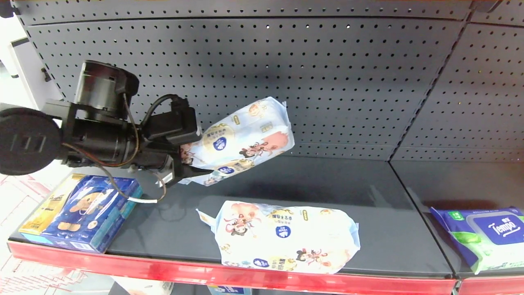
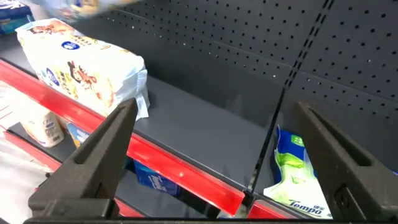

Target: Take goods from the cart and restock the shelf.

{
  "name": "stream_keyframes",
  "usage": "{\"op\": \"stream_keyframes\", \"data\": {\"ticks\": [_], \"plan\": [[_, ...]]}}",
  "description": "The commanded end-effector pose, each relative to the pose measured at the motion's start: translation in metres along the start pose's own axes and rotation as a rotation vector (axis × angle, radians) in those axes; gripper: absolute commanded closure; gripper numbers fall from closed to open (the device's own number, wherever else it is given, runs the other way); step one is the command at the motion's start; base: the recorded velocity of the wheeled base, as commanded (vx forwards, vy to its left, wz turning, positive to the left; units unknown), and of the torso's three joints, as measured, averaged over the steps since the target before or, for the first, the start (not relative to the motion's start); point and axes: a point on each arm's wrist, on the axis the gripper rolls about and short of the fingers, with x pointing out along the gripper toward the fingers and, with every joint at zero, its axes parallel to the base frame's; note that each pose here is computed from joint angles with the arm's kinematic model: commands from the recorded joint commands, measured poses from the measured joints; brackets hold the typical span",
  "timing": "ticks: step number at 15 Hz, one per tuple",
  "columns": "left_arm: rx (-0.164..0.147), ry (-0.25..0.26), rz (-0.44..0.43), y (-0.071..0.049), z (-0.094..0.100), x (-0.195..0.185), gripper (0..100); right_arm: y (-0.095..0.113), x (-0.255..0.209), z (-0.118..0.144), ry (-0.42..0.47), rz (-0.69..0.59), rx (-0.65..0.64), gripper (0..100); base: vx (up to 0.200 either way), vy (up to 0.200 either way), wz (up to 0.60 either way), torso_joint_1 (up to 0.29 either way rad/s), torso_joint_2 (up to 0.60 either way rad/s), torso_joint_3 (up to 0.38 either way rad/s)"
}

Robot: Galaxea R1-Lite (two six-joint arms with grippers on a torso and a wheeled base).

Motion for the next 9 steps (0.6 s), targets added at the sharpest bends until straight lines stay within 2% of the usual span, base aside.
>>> {"op": "stream_keyframes", "data": {"ticks": [1,4,9], "plan": [[0.006,-0.004,-0.052,0.003,0.002,0.032,100,0.0,0.001,-0.001,0.005,-0.001,0.002,0,0.0,0.0,0.0,0.0,0.0,0.0],[0.013,-0.012,-0.063,0.009,0.004,0.051,100,0.0,0.001,-0.004,0.015,-0.003,0.008,0,0.0,0.0,0.0,0.0,0.0,0.0],[0.01,-0.007,-0.082,0.008,0.002,0.06,100,0.0,0.002,-0.009,0.032,-0.003,0.018,0,0.0,0.0,0.0,0.0,0.0,0.0]]}}
